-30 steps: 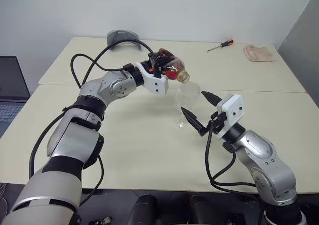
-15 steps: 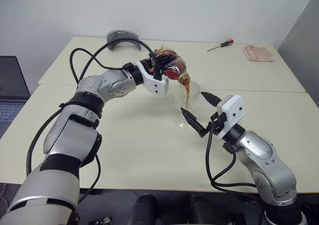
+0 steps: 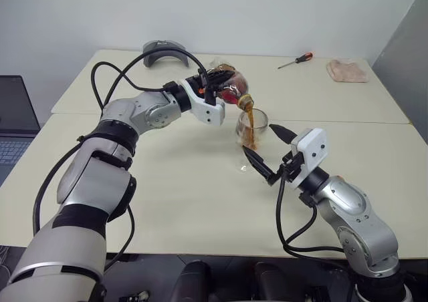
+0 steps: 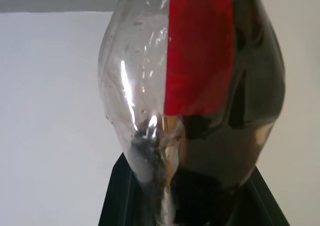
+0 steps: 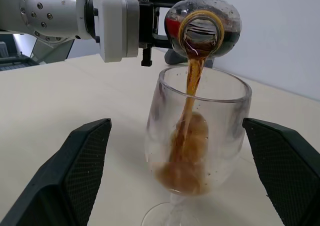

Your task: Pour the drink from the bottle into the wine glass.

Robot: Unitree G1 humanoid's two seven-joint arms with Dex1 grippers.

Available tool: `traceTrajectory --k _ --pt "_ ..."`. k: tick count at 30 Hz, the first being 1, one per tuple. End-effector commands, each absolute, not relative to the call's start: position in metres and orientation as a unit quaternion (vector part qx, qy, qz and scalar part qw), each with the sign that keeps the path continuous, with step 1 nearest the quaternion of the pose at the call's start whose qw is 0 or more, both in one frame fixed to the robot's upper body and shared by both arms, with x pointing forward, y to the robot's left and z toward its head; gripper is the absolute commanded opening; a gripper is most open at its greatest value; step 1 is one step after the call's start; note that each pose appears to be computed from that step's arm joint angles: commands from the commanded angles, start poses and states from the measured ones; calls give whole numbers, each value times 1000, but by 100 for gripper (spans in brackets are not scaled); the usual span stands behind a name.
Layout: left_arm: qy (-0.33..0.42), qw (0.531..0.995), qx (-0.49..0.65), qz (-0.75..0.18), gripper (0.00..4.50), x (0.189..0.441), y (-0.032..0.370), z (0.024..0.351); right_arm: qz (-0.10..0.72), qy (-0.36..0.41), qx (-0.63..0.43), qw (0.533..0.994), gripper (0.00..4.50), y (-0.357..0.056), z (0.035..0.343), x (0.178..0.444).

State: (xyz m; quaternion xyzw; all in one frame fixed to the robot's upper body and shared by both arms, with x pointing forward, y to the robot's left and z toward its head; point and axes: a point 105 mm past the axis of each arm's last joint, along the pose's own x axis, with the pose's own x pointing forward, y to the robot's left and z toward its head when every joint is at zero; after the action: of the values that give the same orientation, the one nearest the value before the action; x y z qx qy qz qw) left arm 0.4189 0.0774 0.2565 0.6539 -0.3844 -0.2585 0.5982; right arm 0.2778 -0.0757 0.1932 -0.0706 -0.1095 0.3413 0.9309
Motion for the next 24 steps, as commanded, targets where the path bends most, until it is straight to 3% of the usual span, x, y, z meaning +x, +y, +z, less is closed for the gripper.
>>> traceTrajectory --k 1,24 --pt "-412 595 652 -228 76 418 78 284 350 -135 -71 924 450 -74 206 270" --pt "-410 593 655 -227 76 421 71 282 342 -128 -63 929 450 -76 204 268"
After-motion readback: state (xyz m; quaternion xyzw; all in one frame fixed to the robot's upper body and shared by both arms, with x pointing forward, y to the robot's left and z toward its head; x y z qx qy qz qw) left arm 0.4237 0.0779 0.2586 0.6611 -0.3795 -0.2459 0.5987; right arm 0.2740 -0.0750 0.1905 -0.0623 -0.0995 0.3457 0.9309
